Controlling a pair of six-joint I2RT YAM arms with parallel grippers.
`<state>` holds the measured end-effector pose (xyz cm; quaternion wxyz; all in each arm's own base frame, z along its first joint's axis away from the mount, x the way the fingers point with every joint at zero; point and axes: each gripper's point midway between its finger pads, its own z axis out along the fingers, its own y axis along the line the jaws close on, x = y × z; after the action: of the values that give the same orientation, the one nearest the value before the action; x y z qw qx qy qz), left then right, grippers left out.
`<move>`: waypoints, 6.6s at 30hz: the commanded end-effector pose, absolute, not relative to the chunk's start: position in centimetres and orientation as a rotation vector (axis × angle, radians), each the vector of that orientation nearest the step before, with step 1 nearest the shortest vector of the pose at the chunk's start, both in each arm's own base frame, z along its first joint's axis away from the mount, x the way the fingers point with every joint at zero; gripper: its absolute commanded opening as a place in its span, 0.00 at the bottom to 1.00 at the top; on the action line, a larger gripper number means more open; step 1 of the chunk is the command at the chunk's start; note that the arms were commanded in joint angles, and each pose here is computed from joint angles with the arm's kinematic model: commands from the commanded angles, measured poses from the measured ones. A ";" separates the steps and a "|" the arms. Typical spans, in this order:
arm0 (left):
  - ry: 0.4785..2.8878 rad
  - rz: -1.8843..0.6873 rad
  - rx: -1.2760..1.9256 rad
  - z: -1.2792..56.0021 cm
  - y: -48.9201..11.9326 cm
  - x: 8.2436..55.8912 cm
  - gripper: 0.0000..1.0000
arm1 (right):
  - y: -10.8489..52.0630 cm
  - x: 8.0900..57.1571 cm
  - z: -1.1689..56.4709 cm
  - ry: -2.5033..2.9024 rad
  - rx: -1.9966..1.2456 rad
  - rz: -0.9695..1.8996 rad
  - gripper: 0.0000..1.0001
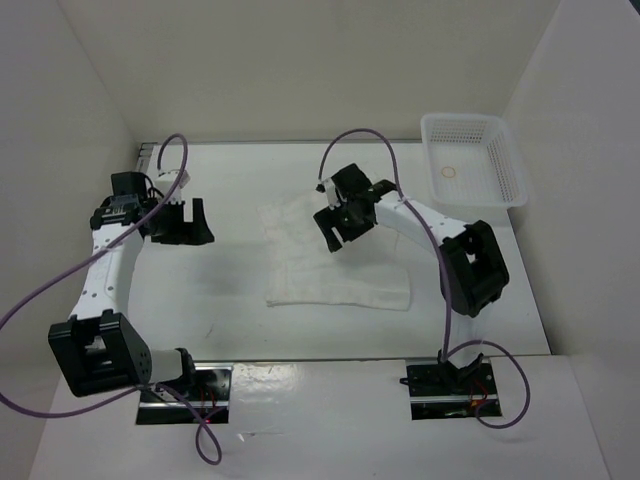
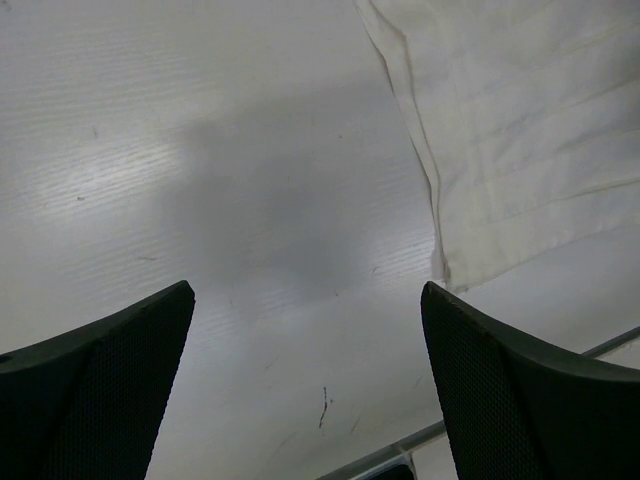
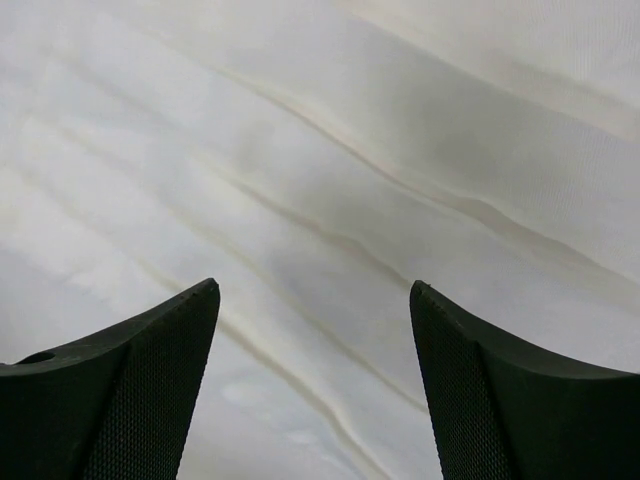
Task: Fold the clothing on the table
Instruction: Flatten the skirt out, then fold the skirt
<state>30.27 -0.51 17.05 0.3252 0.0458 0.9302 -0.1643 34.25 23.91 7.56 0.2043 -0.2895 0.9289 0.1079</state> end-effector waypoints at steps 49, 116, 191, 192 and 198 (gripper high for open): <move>2.563 -0.220 0.524 4.6 -10.6 49.9 0.53 | 2.5 29.5 22.2 2.243 -0.263 0.308 0.84; 2.592 -0.193 0.876 3.9 -14.5 39.6 0.11 | 17.2 55.2 10.8 2.287 -0.642 0.396 0.82; 2.268 -0.183 0.850 17.6 -13.6 40.5 0.11 | 16.7 42.4 25.3 2.041 -0.784 0.237 0.00; 2.269 -0.183 0.850 17.6 -13.5 39.9 0.11 | 16.7 41.7 25.3 2.041 -0.808 0.248 0.00; 2.260 -0.186 0.832 18.6 -11.7 36.8 0.11 | 18.2 35.0 23.3 2.042 -1.062 0.364 0.00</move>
<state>37.76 -12.26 18.03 0.3486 0.3115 0.8813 -0.0685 38.94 16.77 24.98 0.4399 -0.3543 0.8182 0.1073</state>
